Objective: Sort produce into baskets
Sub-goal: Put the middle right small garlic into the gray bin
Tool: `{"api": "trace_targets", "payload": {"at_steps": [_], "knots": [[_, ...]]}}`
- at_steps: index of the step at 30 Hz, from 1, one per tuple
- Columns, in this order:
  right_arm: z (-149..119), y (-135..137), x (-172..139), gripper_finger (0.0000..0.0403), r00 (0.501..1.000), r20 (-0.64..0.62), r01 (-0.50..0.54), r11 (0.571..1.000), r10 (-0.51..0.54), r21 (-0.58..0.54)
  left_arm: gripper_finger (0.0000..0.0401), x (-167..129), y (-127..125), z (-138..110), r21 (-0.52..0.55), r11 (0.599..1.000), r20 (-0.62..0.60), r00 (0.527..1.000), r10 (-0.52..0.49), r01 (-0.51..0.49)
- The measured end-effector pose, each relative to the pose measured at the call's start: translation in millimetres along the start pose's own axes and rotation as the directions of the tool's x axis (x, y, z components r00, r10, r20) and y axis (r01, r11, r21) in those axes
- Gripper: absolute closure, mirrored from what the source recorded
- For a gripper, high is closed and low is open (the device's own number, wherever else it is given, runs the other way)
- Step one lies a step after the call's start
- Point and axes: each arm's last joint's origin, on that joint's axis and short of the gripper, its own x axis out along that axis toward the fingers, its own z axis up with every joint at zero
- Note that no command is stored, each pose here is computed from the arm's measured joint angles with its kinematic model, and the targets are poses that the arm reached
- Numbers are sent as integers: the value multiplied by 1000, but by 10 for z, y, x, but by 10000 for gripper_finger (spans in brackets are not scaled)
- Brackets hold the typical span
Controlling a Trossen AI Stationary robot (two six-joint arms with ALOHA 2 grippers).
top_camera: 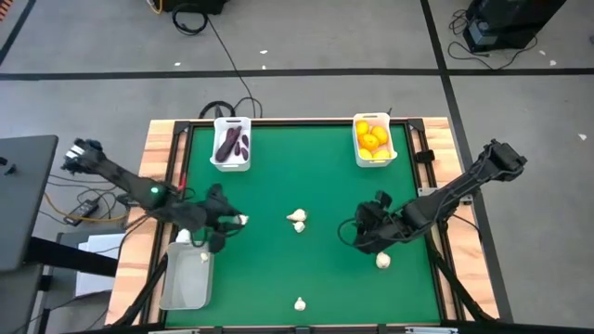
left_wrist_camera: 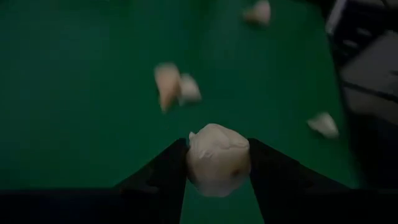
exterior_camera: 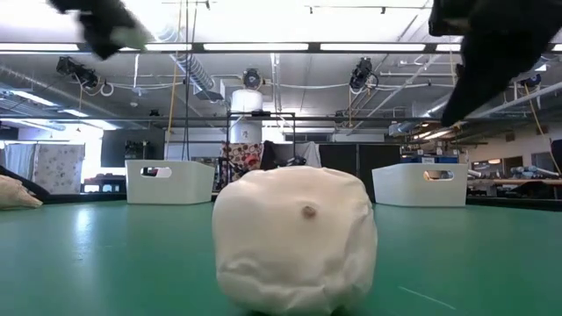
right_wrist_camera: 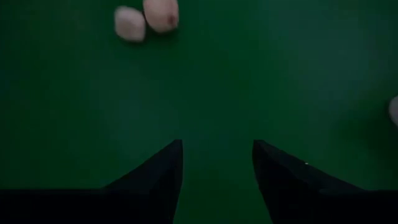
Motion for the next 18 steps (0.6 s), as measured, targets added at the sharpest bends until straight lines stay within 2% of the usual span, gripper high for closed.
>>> {"api": "trace_targets", "payload": {"at_steps": [3, 6, 13, 15, 18], "knots": [[6, -28, 37, 200, 999, -44, -1, 994, -4, -108, 238, -157, 59, -124, -144, 988, -156, 984, -86, 64], [22, -39, 74, 200, 998, -60, -1, 987, -9, -159, 238, -239, 77, -241, -261, 964, -298, 944, -139, 60], [26, -35, 165, 200, 995, -92, 14, 987, -30, -162, 238, -227, -33, -421, -363, 931, -477, 864, -158, -30], [12, -37, 179, 202, 994, -103, 24, 984, -43, -177, 238, -193, -114, -468, -388, 921, -529, 826, -194, -32], [-35, -54, 177, 207, 988, -127, 56, 979, -82, -195, 238, -142, -224, -576, -410, 908, -627, 749, -213, -85]]}}
